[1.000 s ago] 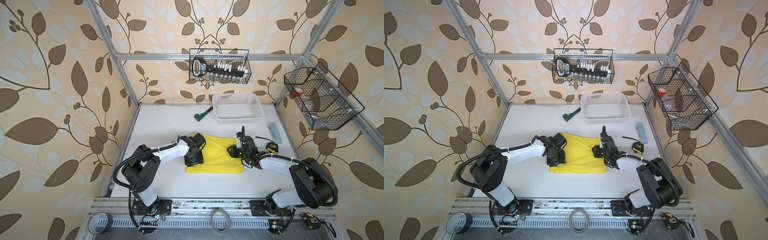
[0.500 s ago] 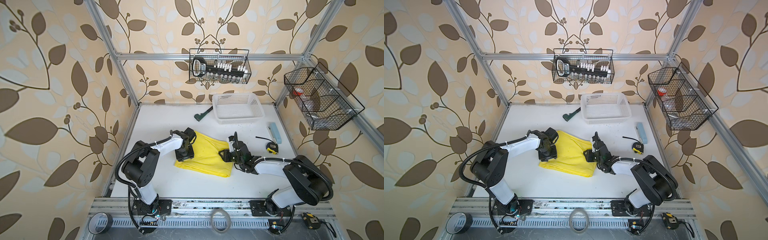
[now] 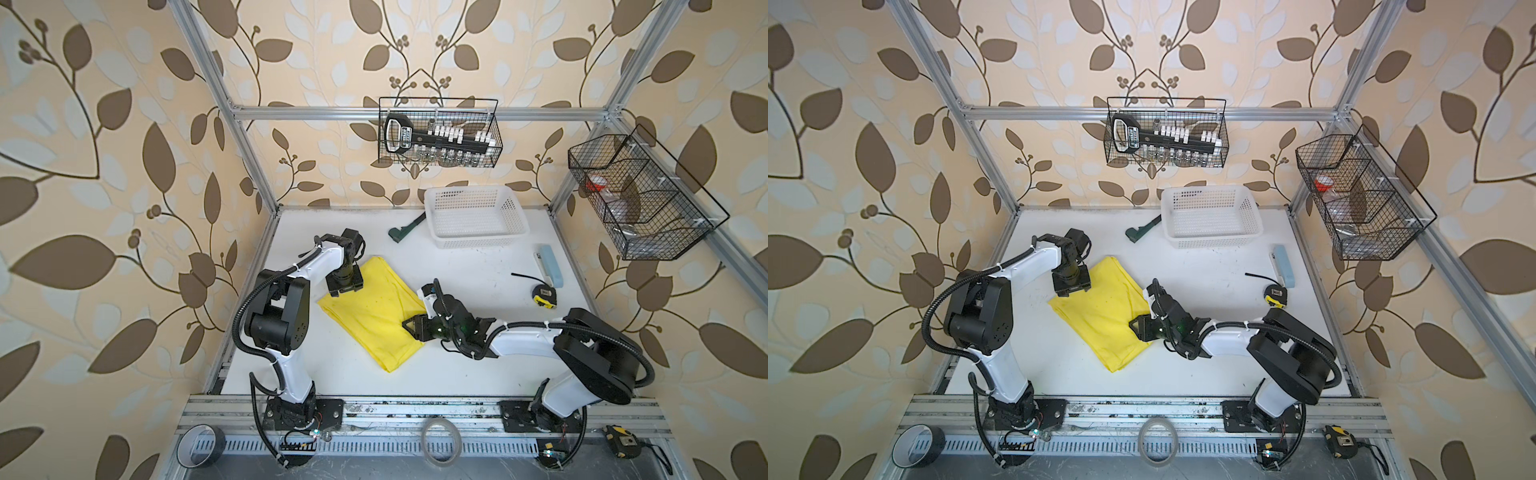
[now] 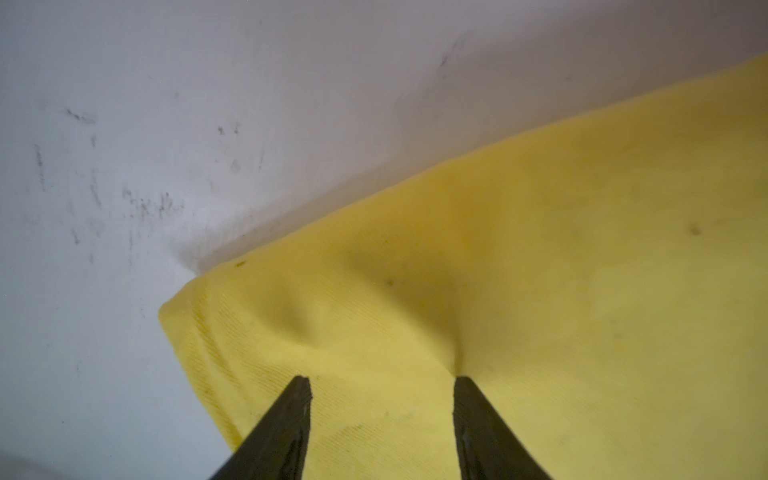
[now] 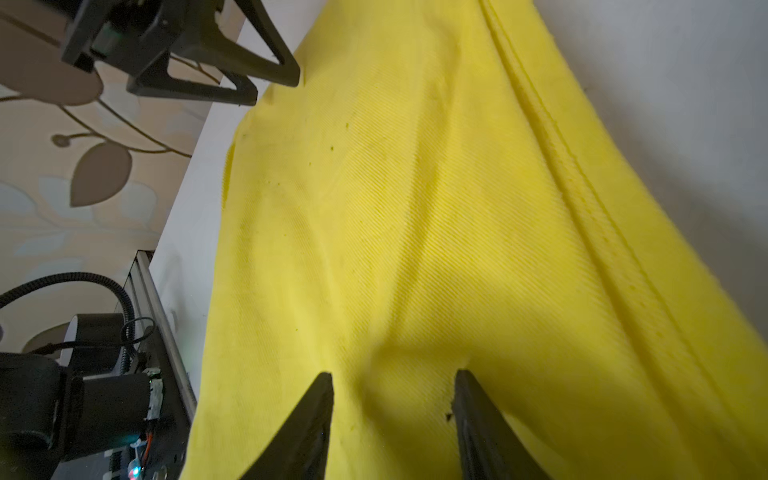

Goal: Fold and stack the trousers

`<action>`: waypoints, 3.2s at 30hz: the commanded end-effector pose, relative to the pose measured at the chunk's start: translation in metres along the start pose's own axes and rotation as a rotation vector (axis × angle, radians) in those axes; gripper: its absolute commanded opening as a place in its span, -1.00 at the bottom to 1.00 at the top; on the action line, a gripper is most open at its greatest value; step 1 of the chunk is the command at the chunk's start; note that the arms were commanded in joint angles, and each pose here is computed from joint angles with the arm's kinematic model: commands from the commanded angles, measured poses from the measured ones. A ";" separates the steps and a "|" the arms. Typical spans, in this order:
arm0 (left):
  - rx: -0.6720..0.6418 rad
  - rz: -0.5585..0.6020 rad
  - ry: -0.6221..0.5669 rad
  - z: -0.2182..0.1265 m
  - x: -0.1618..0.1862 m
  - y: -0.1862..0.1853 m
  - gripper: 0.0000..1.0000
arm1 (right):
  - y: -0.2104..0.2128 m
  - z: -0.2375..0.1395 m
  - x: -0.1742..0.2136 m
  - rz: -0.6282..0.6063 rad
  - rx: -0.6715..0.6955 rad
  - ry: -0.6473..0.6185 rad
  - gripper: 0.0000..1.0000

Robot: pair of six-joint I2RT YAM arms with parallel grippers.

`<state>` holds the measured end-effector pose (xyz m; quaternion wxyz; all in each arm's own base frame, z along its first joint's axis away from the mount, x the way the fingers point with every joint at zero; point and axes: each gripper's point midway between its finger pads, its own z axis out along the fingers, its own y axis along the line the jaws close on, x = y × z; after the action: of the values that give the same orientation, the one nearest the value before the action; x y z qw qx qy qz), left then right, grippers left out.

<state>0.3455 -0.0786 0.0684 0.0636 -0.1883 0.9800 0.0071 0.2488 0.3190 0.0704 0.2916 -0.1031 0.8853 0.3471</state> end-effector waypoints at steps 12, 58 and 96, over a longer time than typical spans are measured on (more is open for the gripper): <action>0.158 0.308 -0.110 -0.078 0.116 -0.071 0.49 | -0.067 -0.125 -0.053 -0.014 0.183 -0.151 0.46; -0.013 -0.172 -0.051 0.082 -0.150 -0.012 0.39 | -0.116 -0.163 -0.044 0.098 0.253 -0.188 0.51; 0.421 0.196 -0.449 -0.121 -0.122 -0.040 0.71 | -0.169 -0.212 -0.133 0.068 0.409 -0.466 1.00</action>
<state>0.4828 -0.0761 0.1998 0.2987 -0.1166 0.9329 -0.1640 0.3116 0.0596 0.1578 0.4471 0.0773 0.8671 0.2056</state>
